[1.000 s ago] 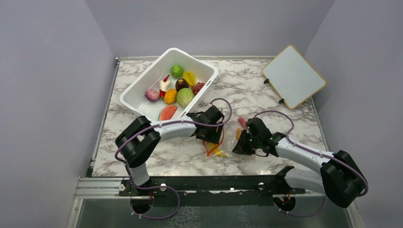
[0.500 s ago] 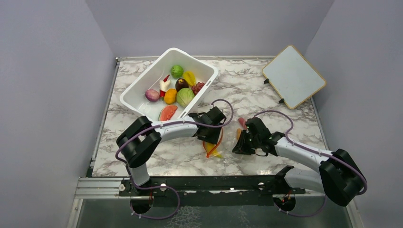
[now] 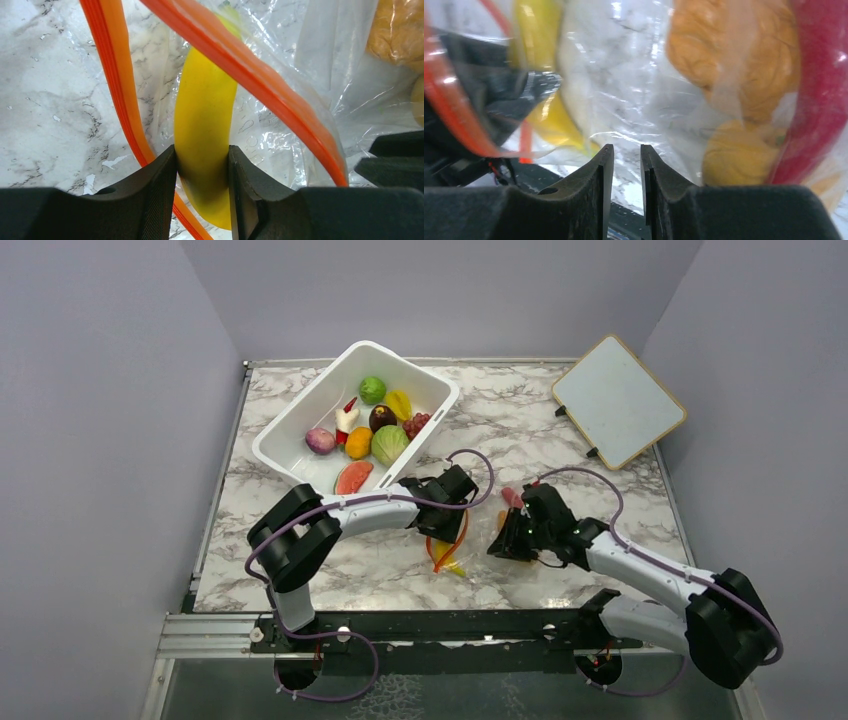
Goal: Open the zip-top bag and remove the fake food
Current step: Pick up the fake fruit from the zipper food storage bag.
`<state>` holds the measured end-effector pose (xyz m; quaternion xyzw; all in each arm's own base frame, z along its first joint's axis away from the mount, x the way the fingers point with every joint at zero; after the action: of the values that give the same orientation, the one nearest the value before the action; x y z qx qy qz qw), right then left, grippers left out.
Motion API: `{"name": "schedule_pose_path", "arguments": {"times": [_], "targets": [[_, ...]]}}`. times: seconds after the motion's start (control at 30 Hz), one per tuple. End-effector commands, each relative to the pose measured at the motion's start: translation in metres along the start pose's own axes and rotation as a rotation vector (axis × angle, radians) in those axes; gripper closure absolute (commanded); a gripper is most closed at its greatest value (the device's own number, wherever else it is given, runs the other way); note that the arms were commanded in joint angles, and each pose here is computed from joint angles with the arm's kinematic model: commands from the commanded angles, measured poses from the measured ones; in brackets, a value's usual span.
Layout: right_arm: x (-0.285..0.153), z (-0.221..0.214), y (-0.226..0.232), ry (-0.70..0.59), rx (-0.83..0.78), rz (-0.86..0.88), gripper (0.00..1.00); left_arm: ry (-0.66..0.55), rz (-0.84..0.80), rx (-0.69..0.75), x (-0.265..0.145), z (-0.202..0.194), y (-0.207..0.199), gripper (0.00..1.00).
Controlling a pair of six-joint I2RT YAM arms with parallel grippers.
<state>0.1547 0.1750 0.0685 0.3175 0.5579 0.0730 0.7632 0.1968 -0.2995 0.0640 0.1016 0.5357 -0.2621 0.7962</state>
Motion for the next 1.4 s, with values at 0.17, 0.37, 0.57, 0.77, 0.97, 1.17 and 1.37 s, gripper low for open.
{"name": "schedule_pose_path", "arguments": {"times": [0.17,0.37,0.57,0.77,0.97,1.17,1.37], "targets": [[-0.042,0.016,0.08,-0.051,-0.143,0.398,0.62,-0.05,-0.003,-0.031,-0.008,0.006,-0.003,0.88],[-0.043,0.016,0.095,-0.02,-0.151,0.471,0.6,-0.068,-0.02,-0.04,-0.008,0.009,-0.006,0.97],[-0.036,0.017,0.101,-0.007,-0.129,0.489,0.59,-0.072,-0.021,-0.04,-0.01,0.01,-0.006,1.0],[-0.025,0.021,0.101,0.0,-0.093,0.455,0.59,-0.08,-0.02,-0.044,-0.012,0.011,-0.005,1.0],[-0.016,0.021,0.094,0.009,-0.057,0.414,0.71,-0.079,-0.016,-0.041,-0.012,0.009,-0.005,1.0],[-0.015,0.021,0.086,-0.004,-0.03,0.369,0.81,-0.11,-0.013,-0.042,-0.02,0.013,-0.003,1.0],[-0.012,0.02,0.077,-0.008,-0.007,0.313,0.93,-0.12,-0.009,-0.034,-0.022,0.016,-0.003,1.0]]}}
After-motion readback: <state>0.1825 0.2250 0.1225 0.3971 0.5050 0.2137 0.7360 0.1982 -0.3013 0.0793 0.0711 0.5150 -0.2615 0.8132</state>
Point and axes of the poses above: each gripper's point midway between its finger pads, its own x axis out along the fingers, its own y axis along the line the jaws close on, z = x × y, the point moved 4 cm from there along -x, back along the fingers, and after that the axes turned 10 degrees about x, right-handed, at the moved point
